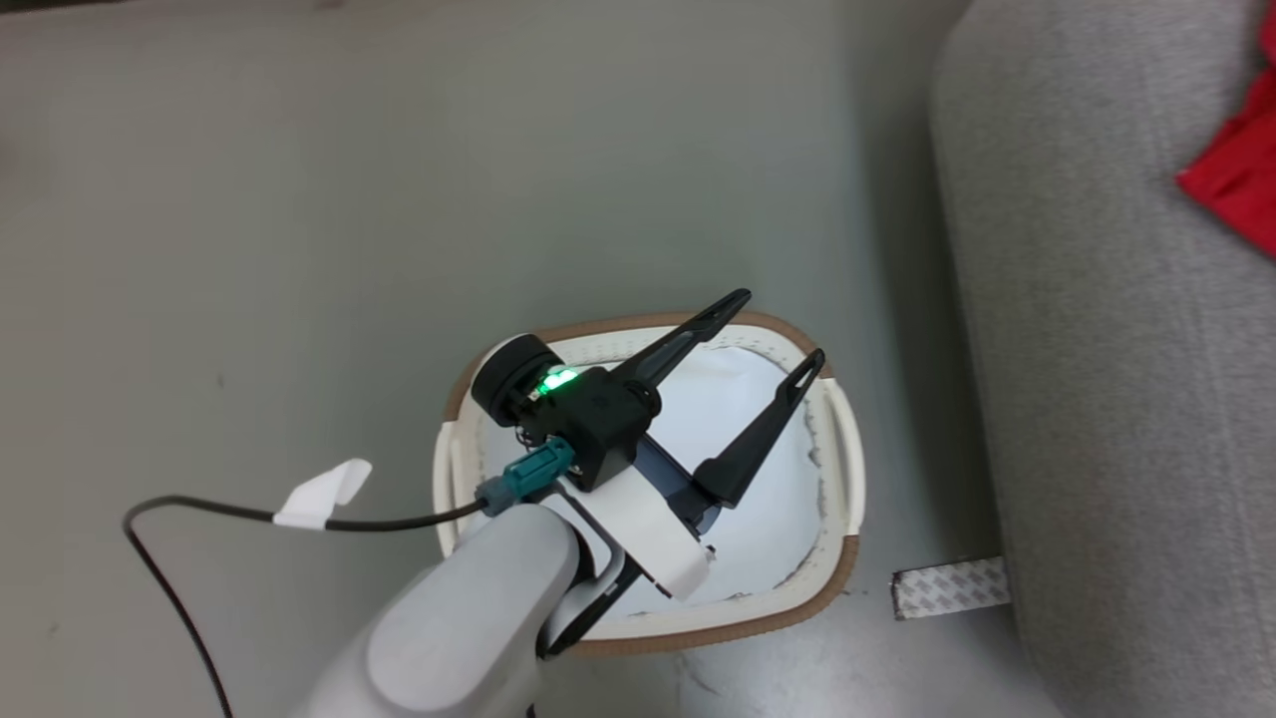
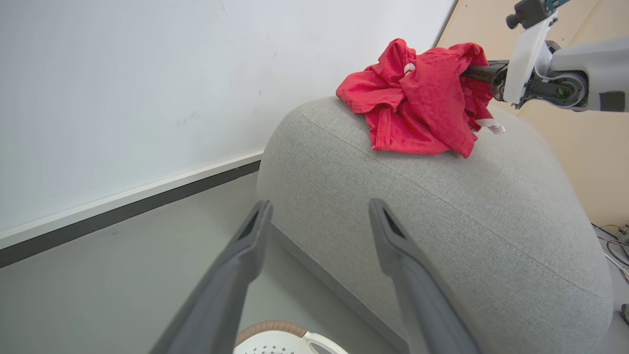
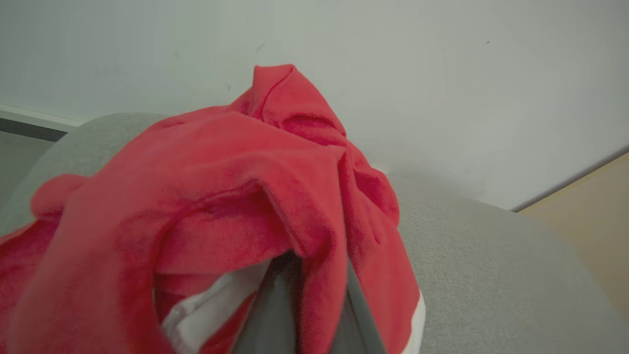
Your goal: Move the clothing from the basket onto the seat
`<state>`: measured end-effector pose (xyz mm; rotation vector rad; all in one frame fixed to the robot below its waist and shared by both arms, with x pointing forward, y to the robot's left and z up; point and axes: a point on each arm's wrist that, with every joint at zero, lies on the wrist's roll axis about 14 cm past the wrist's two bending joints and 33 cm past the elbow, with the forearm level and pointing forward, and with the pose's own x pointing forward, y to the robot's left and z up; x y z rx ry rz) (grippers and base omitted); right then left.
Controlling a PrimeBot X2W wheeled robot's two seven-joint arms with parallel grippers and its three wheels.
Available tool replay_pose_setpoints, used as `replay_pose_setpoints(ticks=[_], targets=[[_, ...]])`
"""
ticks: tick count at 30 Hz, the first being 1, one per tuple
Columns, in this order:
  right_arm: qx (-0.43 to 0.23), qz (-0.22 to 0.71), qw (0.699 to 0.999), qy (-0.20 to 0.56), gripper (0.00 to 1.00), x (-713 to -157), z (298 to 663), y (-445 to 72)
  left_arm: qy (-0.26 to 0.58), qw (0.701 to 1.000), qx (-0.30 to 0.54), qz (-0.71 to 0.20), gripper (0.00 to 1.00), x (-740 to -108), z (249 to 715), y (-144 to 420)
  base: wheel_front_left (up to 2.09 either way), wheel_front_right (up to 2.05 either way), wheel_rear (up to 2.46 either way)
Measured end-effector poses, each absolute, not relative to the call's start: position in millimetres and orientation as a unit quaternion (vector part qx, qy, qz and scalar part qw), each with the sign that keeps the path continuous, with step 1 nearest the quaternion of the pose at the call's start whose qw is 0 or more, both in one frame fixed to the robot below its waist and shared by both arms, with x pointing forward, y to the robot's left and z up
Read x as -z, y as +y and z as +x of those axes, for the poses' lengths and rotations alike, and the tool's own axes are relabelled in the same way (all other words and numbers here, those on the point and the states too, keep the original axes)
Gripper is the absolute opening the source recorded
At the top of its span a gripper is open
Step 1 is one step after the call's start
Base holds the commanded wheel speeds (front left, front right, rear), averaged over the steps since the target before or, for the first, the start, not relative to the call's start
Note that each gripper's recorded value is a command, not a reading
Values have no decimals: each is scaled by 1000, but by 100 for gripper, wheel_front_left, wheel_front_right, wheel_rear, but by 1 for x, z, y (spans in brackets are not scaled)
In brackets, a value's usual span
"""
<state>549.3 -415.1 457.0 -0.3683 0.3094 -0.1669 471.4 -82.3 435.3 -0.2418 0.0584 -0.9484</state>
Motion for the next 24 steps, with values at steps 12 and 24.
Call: replay_pose_setpoints(ticks=[12, 24], targets=[[51, -205, 930, 300, 100, -399, 525, -406, 30, 892, 438, -108, 100, -437, 473, -70, 0, 0, 0], [-3, -226, 932, 283, 100, -451, 477, -380, 7, 898, 429, -98, 100, -481, 441, -64, 0, 0, 0]])
